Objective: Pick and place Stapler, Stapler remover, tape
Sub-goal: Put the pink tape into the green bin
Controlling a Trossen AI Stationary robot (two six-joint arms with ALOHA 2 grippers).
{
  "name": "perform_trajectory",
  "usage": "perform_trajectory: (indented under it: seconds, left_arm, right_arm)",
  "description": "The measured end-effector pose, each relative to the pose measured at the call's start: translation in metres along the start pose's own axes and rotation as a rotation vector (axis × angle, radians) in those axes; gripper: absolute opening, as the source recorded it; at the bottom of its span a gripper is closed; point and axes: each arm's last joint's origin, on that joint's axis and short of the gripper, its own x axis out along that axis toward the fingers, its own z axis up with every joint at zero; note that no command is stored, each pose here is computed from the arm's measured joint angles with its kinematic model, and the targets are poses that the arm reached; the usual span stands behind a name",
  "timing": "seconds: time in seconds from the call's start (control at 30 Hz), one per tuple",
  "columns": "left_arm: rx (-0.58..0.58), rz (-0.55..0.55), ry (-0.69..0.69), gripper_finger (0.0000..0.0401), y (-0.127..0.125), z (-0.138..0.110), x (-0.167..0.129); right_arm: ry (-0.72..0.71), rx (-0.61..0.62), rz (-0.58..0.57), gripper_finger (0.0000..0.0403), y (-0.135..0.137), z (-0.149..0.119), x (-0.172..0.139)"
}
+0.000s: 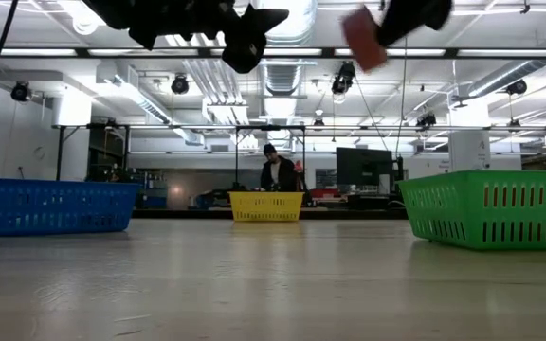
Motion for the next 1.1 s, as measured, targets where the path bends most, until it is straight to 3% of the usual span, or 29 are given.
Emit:
perform_trajectory:
  seconds: [0.23,0.43,1.1]
  left_arm:
    - [-0.015,-0.003,0.003,0.0200,-0.001,-0.002,0.000]
    - [-0.055,-0.011,0.013,0.0199,-0.002,-0.005,0.001]
    - [-0.065,-0.016,0.037,0.0197,-0.003,-0.016,0.001]
  right_arm:
    - [0.411,0.197,0.127,0.0034,-0.019,-0.013,0.007]
    - [0.626,0.283,0.151,0.0034,-0.032,-0.025,0.030]
    - [0.882,0.210,0.151,0.0045,-0.029,-0.047,0.093]
